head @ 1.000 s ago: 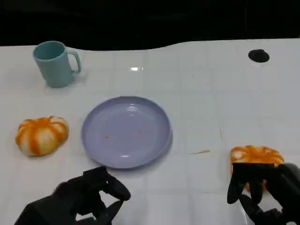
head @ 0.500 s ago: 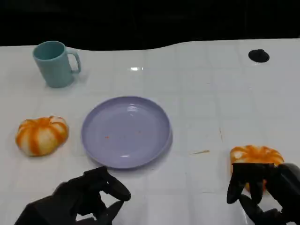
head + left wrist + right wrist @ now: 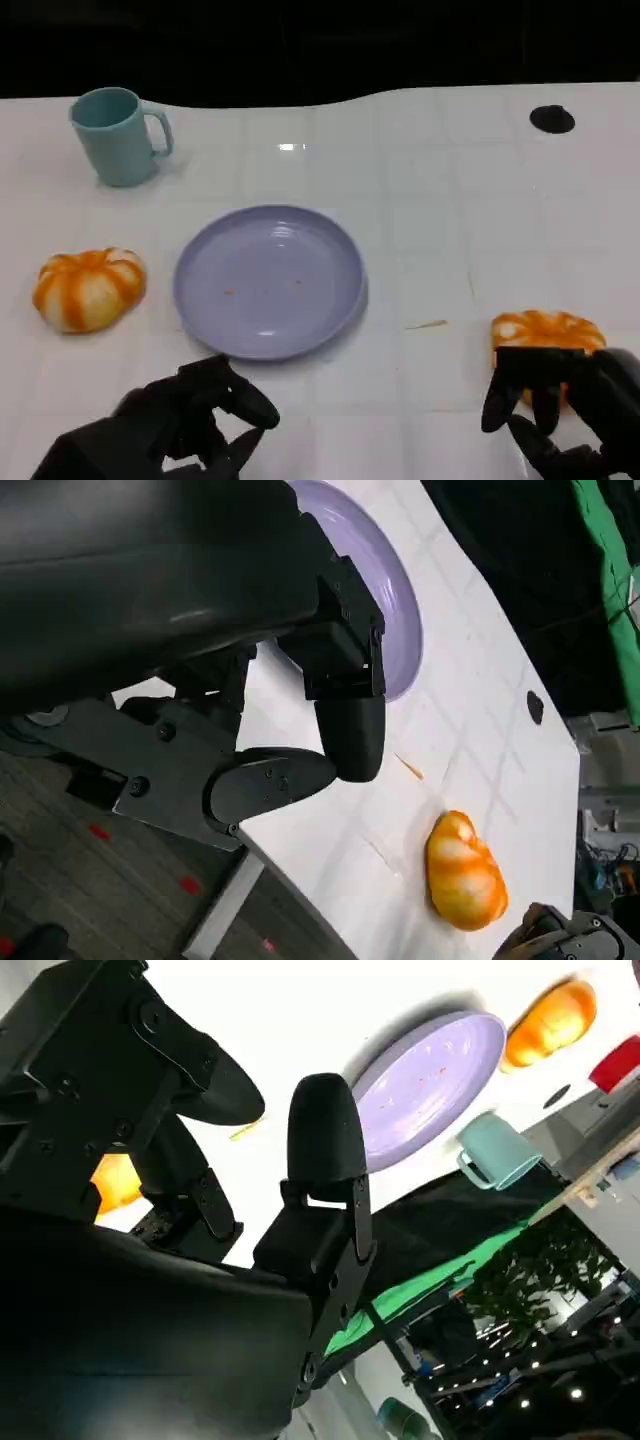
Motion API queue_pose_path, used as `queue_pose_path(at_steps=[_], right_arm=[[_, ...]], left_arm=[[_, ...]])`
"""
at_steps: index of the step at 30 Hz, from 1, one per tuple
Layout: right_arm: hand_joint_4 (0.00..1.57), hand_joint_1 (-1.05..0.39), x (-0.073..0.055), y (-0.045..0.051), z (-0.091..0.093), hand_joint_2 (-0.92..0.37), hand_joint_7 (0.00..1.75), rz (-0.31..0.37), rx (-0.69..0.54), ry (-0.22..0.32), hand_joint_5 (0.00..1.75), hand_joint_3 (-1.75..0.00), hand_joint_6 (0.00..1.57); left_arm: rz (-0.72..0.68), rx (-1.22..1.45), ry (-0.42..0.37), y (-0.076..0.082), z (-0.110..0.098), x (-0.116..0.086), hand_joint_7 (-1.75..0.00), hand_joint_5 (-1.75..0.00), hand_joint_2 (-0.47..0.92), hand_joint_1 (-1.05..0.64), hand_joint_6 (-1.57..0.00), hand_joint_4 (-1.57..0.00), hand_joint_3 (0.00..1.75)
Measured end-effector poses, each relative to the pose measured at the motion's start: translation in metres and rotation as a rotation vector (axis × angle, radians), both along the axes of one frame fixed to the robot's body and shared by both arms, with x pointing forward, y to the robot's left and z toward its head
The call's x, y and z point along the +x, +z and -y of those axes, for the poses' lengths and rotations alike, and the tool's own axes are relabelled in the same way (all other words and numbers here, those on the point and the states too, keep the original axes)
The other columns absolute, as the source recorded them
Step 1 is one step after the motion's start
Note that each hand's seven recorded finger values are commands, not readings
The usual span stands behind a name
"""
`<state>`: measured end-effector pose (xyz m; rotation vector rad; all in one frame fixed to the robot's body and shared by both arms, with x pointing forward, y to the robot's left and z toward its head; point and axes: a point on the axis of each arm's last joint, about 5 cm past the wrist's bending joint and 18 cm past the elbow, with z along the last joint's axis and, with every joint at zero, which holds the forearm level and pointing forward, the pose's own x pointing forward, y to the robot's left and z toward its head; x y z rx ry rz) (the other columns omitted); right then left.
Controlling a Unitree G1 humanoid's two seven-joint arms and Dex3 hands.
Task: Grasp the bread from the table and place it into the plate.
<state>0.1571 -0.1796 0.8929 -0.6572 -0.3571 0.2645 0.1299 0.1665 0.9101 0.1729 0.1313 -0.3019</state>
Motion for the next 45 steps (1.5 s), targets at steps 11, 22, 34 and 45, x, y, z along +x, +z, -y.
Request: queue_pose_path(at_steps=[11, 22, 34, 45], right_arm=[[0.74, -0.16, 0.001, 0.0160, 0.000, -0.28, 0.54, 0.067, -0.084, -0.001, 1.14, -1.01, 0.86], [0.28, -0.29, -0.002, 0.0540, 0.010, -0.69, 0.05, 0.004, -0.341, -0.021, 0.60, -0.22, 0.60], [0.04, -0.41, -0.010, 0.0889, 0.011, -0.75, 0.00, -0.043, -0.625, -0.062, 0.53, -0.01, 0.38], [0.04, -0.42, 0.000, 0.0784, 0.006, -0.75, 0.00, -0.073, -0.774, -0.101, 0.51, 0.00, 0.35]], left_arm=[[0.000, 0.000, 0.000, 0.000, 0.000, 0.000, -1.25, -1.75, 0.80, -0.24, -0.64, -0.65, 0.67], [0.001, 0.002, -0.001, 0.000, 0.000, 0.000, -1.25, -1.75, 0.79, -0.24, -0.64, -0.64, 0.67], [0.004, 0.002, -0.004, 0.000, 0.000, 0.000, -1.25, -1.75, 0.78, -0.23, -0.64, -0.64, 0.69], [0.000, -0.001, -0.012, 0.000, 0.001, 0.001, -1.25, -1.75, 0.79, -0.23, -0.63, -0.64, 0.69]])
